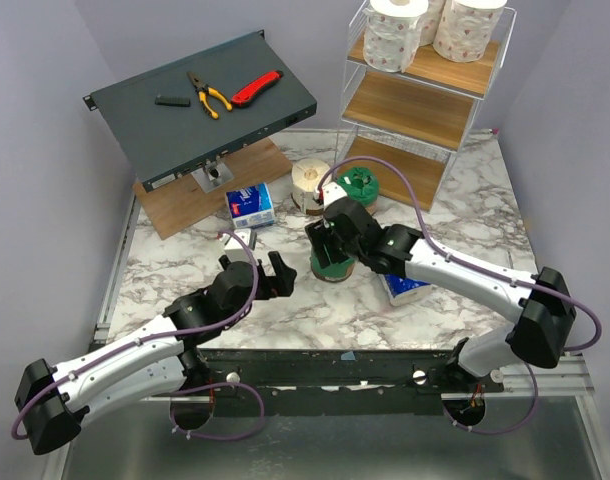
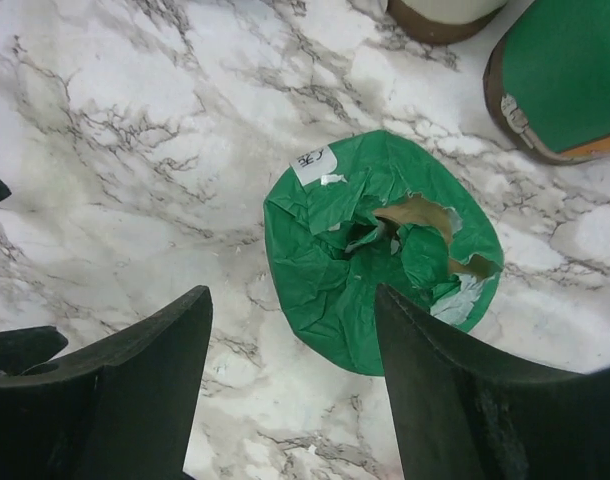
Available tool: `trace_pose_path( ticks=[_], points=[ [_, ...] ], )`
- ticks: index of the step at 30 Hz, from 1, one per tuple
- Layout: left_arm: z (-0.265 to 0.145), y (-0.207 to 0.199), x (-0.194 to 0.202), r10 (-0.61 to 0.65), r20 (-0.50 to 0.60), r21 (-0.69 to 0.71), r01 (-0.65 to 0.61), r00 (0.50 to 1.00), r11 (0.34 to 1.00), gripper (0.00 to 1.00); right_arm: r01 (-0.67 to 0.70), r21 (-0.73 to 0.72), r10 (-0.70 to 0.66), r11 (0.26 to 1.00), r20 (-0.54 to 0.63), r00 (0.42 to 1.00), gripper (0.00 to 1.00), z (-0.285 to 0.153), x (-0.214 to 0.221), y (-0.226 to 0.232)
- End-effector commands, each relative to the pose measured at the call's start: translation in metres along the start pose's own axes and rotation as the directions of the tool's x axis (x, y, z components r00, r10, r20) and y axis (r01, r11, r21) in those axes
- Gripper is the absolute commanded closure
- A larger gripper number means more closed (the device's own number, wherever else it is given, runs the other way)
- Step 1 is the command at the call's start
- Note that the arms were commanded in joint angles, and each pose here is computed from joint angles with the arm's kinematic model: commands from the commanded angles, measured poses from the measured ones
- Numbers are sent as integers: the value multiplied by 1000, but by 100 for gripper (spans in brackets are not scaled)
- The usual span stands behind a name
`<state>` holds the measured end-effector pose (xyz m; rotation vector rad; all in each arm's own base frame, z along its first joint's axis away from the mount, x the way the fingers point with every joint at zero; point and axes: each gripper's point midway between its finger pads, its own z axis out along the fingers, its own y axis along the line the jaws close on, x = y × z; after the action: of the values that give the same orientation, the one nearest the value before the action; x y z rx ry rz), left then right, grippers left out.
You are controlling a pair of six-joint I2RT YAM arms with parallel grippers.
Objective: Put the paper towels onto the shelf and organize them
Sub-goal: Adjust the paper towel at the center of the board, then pick up the paper towel from the center of the board.
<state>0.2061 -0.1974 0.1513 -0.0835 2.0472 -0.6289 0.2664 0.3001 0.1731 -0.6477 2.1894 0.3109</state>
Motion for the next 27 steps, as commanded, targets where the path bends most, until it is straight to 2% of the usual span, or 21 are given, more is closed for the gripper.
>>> trace_pose_path(
  ticks=[1, 10, 17, 24, 27],
  points=[
    [3, -3, -5, -11, 9, -11, 11, 1000, 1000, 3, -51, 30, 53, 998, -75, 996, 32, 14, 20, 2],
    [3, -2, -4, -10, 2, -13, 10, 1000, 1000, 3, -60, 14, 60, 998, -25, 998, 33, 30, 16, 7],
    [2, 0, -4, 1, 2, -22, -1, 1000, 1000, 3, -45, 58, 50, 997, -79, 996, 40, 49, 36, 3],
    [1, 2, -5, 3, 12, -24, -3, 1000, 1000, 3, -35, 124, 49, 992, -114, 992, 42, 57, 47, -6],
    [0, 2, -6, 5, 18, -24, -5, 1000, 1000, 3, -32, 139, 49, 990, -123, 991, 50, 56, 48, -8]
  ],
)
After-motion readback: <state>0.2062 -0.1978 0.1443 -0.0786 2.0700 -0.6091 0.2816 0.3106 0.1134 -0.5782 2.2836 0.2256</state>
